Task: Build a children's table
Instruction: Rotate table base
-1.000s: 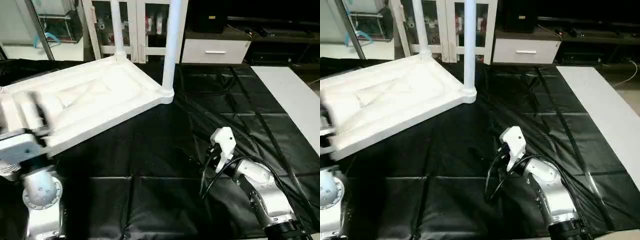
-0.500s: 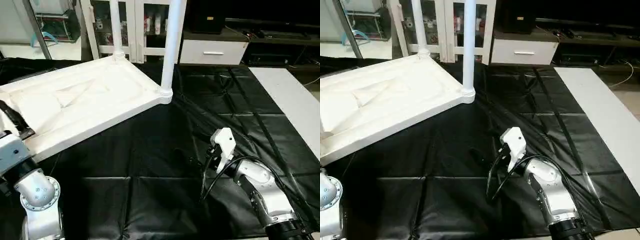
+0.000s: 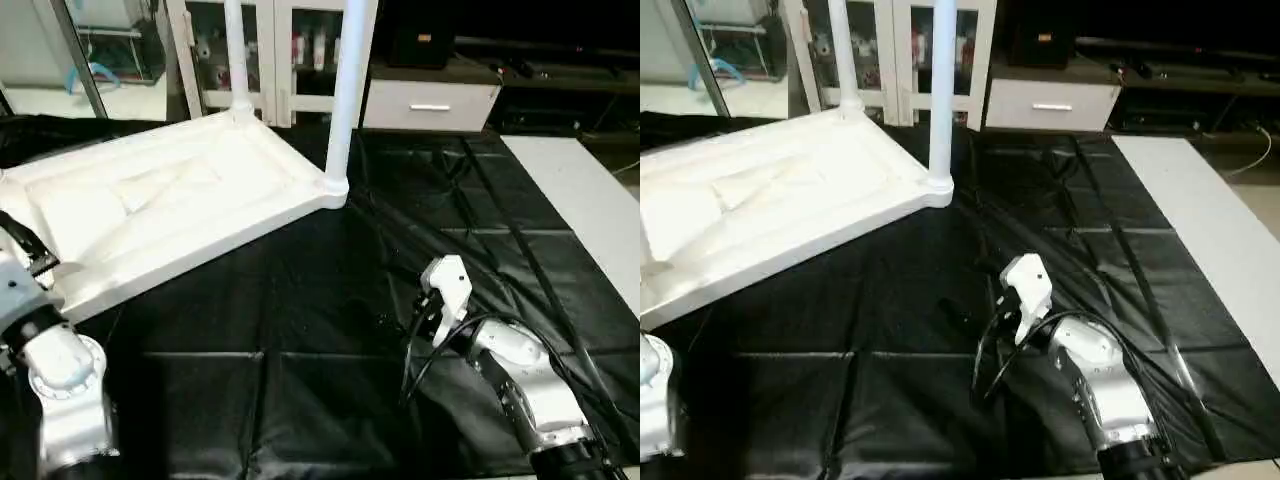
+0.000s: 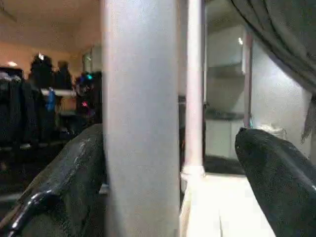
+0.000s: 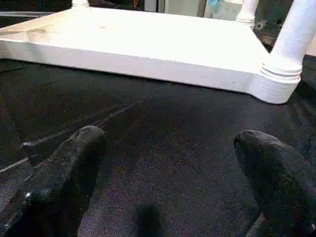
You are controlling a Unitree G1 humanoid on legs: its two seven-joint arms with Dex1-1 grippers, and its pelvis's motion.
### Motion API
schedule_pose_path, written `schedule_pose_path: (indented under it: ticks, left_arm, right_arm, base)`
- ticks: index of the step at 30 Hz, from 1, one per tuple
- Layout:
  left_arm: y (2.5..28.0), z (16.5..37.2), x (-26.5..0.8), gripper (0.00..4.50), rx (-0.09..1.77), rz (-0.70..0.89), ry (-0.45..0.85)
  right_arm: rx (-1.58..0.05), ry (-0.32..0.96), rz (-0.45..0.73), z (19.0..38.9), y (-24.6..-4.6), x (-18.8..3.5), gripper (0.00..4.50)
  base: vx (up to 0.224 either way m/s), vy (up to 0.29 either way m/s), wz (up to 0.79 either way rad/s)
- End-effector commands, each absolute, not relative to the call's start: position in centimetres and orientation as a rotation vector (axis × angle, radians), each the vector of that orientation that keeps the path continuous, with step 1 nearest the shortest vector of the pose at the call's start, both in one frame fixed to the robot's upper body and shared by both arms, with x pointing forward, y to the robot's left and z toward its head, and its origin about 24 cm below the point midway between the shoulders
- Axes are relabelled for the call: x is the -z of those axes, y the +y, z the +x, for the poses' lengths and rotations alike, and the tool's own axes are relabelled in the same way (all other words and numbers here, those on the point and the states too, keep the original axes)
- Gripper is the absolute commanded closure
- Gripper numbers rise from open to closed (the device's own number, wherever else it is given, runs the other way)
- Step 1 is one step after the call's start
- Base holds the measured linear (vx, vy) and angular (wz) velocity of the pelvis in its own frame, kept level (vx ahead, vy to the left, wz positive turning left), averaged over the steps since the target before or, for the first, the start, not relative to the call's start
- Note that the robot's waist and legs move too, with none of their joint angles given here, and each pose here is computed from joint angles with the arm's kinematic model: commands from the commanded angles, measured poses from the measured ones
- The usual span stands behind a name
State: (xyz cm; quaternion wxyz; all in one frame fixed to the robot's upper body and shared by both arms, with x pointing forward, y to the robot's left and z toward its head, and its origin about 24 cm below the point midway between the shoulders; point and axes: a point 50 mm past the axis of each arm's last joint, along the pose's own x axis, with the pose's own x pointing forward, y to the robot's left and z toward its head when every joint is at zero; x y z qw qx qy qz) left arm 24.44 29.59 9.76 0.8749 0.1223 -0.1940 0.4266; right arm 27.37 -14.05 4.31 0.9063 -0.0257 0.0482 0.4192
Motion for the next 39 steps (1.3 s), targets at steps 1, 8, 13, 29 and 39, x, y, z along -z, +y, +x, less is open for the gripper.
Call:
schedule_pose_path:
  ticks: [1,8,13,29,39]
  left_arm:
    - [29.7,25.1,-9.2,0.01,-0.853,0.209,-0.353]
    - [29.1,27.3,-5.6,0.01,-0.415,-0.285,-0.196]
    - [25.9,27.5,-4.8,0.01,0.12,-0.44,-0.099]
    - [14.3,29.0,-4.8,0.01,1.163,-0.078,0.186]
    - [7.0,31.3,-4.9,0.01,1.185,0.165,0.132]
  right_arm:
    - [-0.869,0.086,-0.058,27.4,-14.1,-4.7,0.0]
    - [-0.875,0.078,-0.043,27.2,-13.8,-4.7,0.0]
    - [-0.914,0.092,-0.039,26.9,-13.7,-4.5,0.0]
    - [-0.794,0.117,-0.114,28.5,-16.6,-4.5,0.0]
    - [-0.759,0.103,-0.119,28.3,-16.9,-4.6,0.0]
  base:
    - [0.0,0.0,0.0]
    - [0.0,0.0,0.0]
    - [0.0,0.0,0.0]
    - [0.0,0.0,0.0]
    - [0.0,0.0,0.0]
